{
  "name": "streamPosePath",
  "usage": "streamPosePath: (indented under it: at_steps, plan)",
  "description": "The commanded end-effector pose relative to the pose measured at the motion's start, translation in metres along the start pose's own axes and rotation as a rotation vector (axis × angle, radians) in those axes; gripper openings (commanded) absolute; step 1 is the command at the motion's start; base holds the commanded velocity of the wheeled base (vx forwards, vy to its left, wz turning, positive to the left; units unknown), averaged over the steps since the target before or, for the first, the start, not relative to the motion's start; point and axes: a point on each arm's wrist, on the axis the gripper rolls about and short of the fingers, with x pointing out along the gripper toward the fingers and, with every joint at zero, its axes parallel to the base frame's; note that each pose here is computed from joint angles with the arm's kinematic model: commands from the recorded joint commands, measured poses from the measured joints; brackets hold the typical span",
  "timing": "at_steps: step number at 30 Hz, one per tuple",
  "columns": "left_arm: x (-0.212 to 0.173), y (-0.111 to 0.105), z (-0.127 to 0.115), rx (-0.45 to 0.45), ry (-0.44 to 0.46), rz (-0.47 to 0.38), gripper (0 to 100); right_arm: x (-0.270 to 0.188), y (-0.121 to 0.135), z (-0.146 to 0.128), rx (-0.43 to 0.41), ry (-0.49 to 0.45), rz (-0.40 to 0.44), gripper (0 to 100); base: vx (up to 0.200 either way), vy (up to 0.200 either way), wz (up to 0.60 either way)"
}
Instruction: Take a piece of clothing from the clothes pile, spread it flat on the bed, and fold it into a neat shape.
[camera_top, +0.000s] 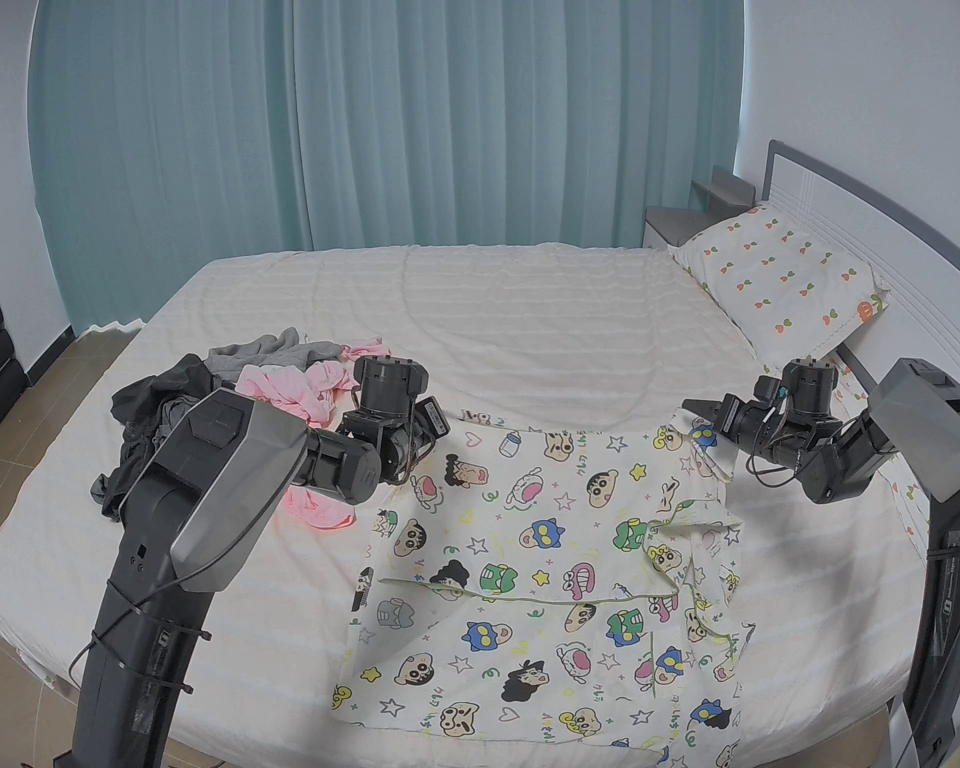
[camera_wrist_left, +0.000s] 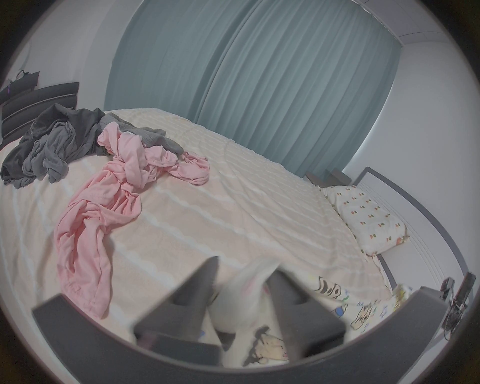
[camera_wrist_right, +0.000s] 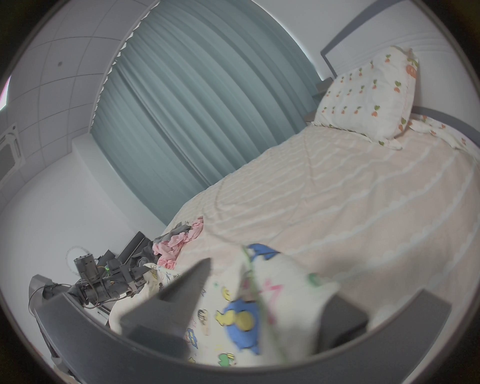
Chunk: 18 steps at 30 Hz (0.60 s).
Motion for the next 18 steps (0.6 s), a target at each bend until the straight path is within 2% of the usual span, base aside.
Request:
streamPosePath:
  at_steps: [1,8,10,12,13,14,15,16,18]
  plan:
    - [0.030,0.020,-0.013,-0.011,-0.071,0.104,100,0.019,-0.025,-0.012,0.023,-0.008,-0.060,100,0.000,0.000,0.00]
    - [0.034,0.033,-0.007,-0.017,-0.079,0.146,100,0.032,-0.038,-0.012,0.024,-0.048,-0.095,100,0.000,0.000,0.00]
    - [0.034,0.034,-0.006,-0.019,-0.089,0.159,100,0.036,-0.040,-0.009,0.073,-0.043,-0.113,100,0.000,0.000,0.00]
    - [0.033,0.033,-0.005,-0.021,-0.097,0.167,100,0.038,-0.039,-0.003,0.158,-0.014,-0.131,100,0.000,0.000,0.00]
    - [0.033,0.033,-0.005,-0.021,-0.098,0.168,100,0.038,-0.038,-0.003,0.165,-0.013,-0.132,100,0.000,0.000,0.00]
    - [0.031,0.031,0.001,-0.027,-0.109,0.164,100,0.042,-0.036,0.005,0.238,-0.015,-0.135,100,0.000,0.000,0.00]
    - [0.031,0.031,0.001,-0.027,-0.109,0.164,100,0.042,-0.036,0.005,0.238,-0.015,-0.135,100,0.000,0.000,0.00]
    - [0.023,0.030,0.008,-0.033,-0.108,0.167,100,0.043,-0.037,0.012,0.308,-0.015,-0.145,100,0.000,0.000,0.00]
    - [0.013,0.031,0.015,-0.044,-0.099,0.174,100,0.042,-0.040,0.019,0.373,-0.010,-0.164,100,0.000,0.000,0.00]
